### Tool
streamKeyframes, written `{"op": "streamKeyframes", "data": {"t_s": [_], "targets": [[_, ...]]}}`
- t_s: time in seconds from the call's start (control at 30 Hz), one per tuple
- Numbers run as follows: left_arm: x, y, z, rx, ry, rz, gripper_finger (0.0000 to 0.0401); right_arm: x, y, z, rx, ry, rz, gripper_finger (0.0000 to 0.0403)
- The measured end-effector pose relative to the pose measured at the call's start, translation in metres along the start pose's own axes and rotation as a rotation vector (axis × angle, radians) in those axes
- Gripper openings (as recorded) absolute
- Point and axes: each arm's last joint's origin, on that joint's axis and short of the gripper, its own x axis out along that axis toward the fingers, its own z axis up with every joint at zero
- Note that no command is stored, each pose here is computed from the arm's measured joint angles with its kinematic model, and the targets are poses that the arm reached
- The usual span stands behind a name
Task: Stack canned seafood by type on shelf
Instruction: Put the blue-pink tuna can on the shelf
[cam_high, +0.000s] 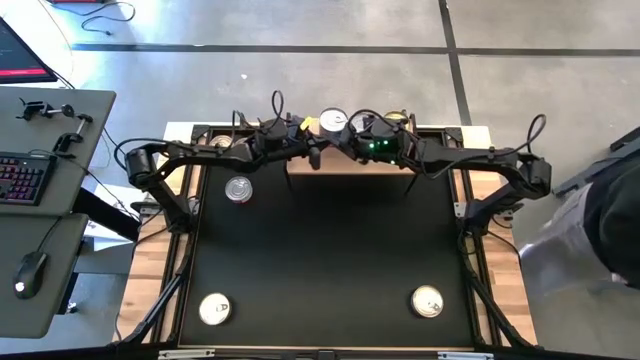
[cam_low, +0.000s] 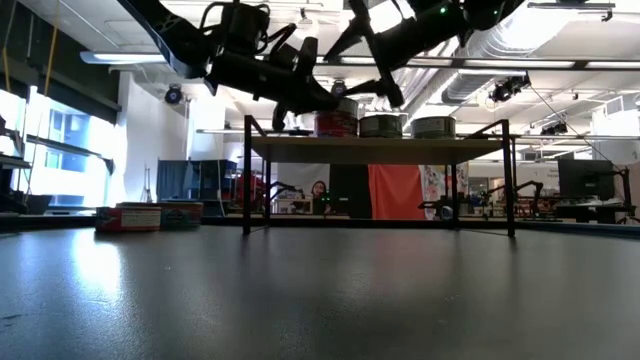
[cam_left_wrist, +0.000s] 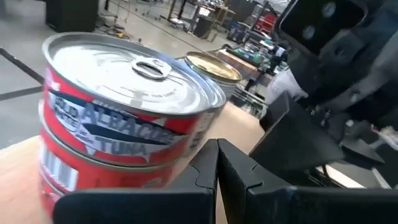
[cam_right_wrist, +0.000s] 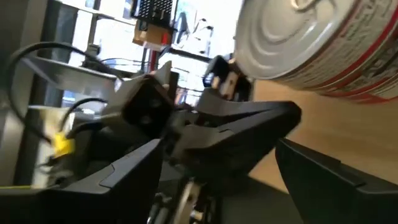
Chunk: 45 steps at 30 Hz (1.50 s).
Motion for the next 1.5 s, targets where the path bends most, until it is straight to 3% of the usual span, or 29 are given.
{"op": "streamKeyframes", "data": {"t_s": [0.33,0.5,0.67,1.0,1.3,1.5], "targets": [[-0.026,-0.020,0.024,0.040,0.049,-0.201,0.0000,-0.033,0.019,0.008,-0.124,-0.008,0.043,0.0303],[-0.052,-0.037,0.037,0.108,0.101,-0.288,0.0000,-0.041,0.025,0.007,-0.200,-0.003,0.068,0.0303],[-0.090,-0.052,0.040,0.107,0.056,-0.341,0.0000,-0.043,0.028,-0.004,-0.279,0.031,0.087,0.0303],[-0.148,-0.050,0.015,-0.038,0.018,-0.229,0.0000,-0.052,0.037,-0.033,-0.443,0.177,0.170,0.0303],[-0.154,-0.062,-0.007,-0.135,0.087,-0.119,0.0000,-0.071,0.048,-0.048,-0.516,0.257,0.254,0.0303],[-0.158,-0.076,-0.013,-0.151,0.088,-0.126,0.0000,-0.075,0.049,-0.061,-0.538,0.349,0.281,0.0303]]}}
